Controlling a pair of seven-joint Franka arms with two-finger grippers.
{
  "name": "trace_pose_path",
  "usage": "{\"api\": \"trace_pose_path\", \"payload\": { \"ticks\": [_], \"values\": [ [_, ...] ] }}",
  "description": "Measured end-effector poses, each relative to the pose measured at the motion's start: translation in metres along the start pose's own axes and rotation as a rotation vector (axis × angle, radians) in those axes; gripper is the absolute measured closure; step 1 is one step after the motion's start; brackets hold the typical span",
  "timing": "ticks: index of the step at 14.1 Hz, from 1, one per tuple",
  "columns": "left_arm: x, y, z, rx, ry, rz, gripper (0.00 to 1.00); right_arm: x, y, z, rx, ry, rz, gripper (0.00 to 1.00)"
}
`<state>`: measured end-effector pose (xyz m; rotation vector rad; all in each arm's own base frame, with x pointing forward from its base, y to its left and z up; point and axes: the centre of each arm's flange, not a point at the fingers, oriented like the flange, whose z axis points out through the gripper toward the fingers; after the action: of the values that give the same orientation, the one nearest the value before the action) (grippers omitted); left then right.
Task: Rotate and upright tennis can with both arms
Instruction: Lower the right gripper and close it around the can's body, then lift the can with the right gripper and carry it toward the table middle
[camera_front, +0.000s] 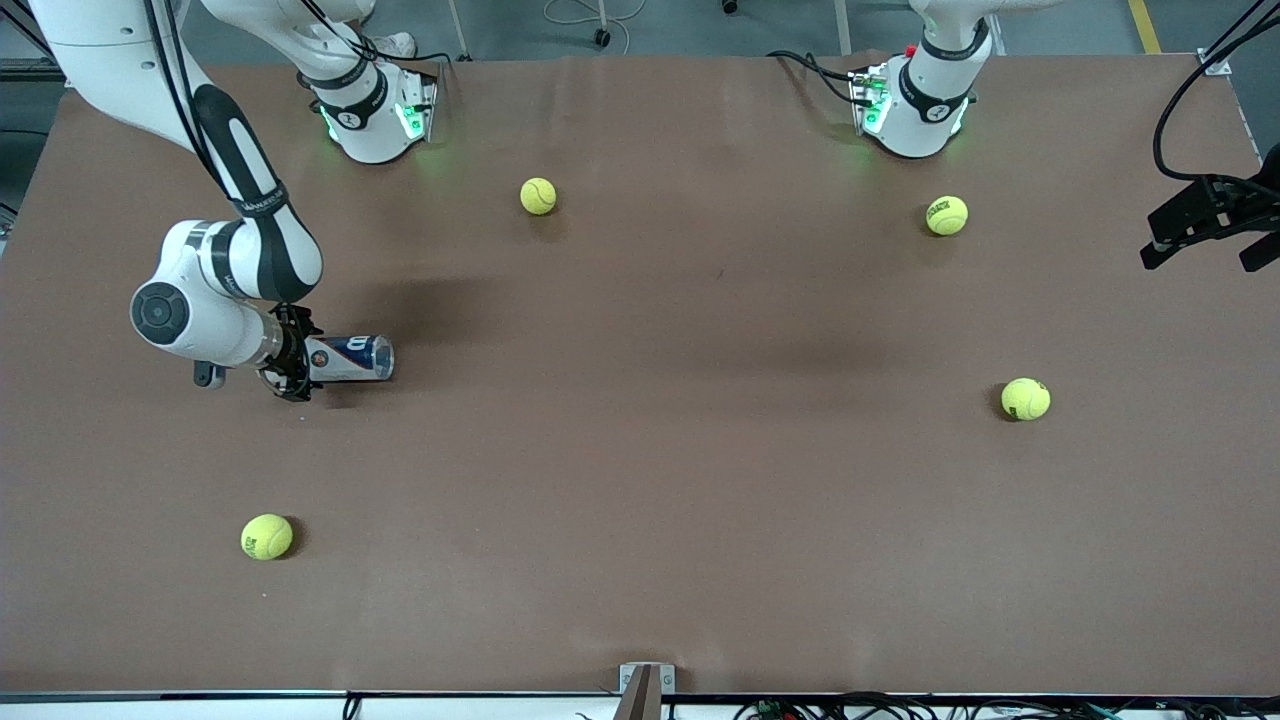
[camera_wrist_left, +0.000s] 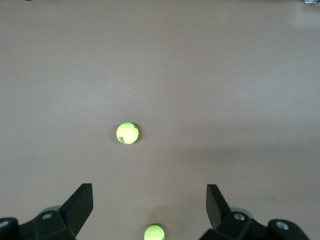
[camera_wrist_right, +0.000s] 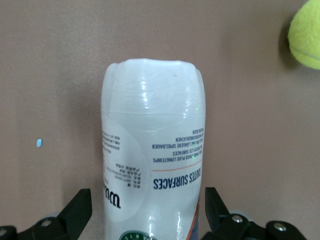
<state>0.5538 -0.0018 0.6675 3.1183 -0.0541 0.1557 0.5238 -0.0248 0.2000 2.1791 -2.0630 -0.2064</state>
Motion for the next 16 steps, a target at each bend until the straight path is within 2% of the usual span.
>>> {"api": "trace_pose_path", "payload": {
  "ticks": [4,6,7,8,11,16],
  "values": [
    [0.0,0.0,0.0,0.0,0.0,0.0,0.0,-0.001,0.0,0.008,-0.015,0.001,-0.003,0.02],
    [0.0,0.0,0.0,0.0,0.0,0.0,0.0,-0.003,0.0,0.011,-0.02,0.001,-0.005,0.09],
    [0.0,0.0,0.0,0.0,0.0,0.0,0.0,-0.004,0.001,0.012,-0.023,0.002,-0.007,0.09],
    [0.0,0.0,0.0,0.0,0.0,0.0,0.0,-0.005,0.001,0.013,-0.026,0.002,-0.009,0.18],
    [0.0,0.0,0.0,0.0,0.0,0.0,0.0,-0.006,0.0,0.012,-0.036,0.003,-0.014,0.22],
    [0.0,0.0,0.0,0.0,0.0,0.0,0.0,-0.013,-0.006,-0.006,-0.132,-0.009,-0.026,0.26]
  ]
}}
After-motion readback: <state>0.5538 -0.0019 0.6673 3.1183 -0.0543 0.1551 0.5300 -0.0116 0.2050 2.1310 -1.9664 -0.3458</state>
